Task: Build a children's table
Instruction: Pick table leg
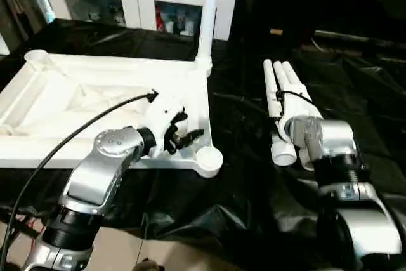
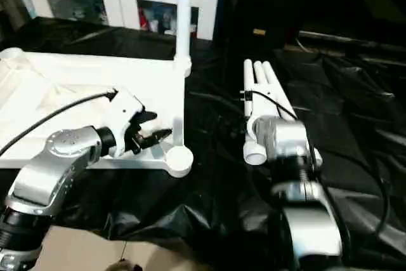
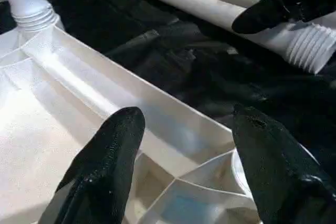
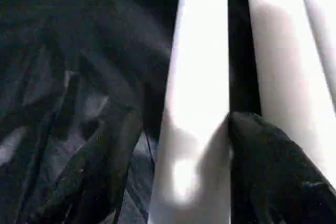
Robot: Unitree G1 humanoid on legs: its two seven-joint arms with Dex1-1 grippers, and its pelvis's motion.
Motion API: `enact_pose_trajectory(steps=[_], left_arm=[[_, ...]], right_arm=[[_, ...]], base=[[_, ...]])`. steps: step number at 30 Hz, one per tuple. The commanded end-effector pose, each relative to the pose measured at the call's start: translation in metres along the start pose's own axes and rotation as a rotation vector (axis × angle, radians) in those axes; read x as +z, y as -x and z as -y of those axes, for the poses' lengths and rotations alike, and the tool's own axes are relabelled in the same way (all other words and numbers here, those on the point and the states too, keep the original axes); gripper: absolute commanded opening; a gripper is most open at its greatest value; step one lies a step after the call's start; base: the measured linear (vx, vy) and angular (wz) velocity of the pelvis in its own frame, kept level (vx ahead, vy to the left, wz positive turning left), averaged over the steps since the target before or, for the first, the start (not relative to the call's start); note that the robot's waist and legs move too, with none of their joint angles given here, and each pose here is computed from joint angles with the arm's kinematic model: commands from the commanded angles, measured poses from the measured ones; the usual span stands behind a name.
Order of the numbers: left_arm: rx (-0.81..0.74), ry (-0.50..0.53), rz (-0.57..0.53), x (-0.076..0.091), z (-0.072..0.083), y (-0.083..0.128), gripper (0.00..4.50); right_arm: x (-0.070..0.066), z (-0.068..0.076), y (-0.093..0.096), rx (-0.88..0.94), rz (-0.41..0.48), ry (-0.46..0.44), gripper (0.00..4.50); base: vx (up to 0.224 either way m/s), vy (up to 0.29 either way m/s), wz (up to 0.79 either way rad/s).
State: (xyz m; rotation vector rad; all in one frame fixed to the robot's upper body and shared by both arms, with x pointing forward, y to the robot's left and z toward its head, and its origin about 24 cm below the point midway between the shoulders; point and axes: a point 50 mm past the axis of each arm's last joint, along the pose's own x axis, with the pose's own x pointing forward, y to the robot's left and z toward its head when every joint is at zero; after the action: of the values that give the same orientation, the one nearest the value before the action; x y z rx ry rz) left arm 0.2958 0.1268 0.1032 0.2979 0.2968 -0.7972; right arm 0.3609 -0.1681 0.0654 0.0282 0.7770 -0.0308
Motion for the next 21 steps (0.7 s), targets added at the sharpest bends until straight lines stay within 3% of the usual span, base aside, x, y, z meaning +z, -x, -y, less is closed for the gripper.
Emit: enact_pose_trajectory(steps=[1,4,16,21], left_arm=[[-0.015,-0.022,0.001,0.0020,0.0025,0.0010,3.11],[-0.023,-0.026,-0.003,0.0013,0.0035,0.0018,3.11],[-0.114,-0.033,-0.024,-0.0005,0.0107,0.0066,3.19],[-0.138,-0.017,-0.053,-0.0016,0.0099,0.0089,3.19]], right_arm=[[-0.0034,0.0044,-0.0017,-0.002,-0.041,-0.029,3.07],[-0.0049,0.0035,-0.0035,0.021,-0.065,-0.054,3.07],[-0.0054,0.0063,-0.0094,0.034,-0.106,-0.080,2.04],[-0.0030,0.0067,-0.0108,0.039,-0.101,-0.083,1.88]], base=[[0.000,0.000,0.00],[0.000,0.000,0.00],[0.000,0.000,0.00],[0.000,0.000,0.00]])
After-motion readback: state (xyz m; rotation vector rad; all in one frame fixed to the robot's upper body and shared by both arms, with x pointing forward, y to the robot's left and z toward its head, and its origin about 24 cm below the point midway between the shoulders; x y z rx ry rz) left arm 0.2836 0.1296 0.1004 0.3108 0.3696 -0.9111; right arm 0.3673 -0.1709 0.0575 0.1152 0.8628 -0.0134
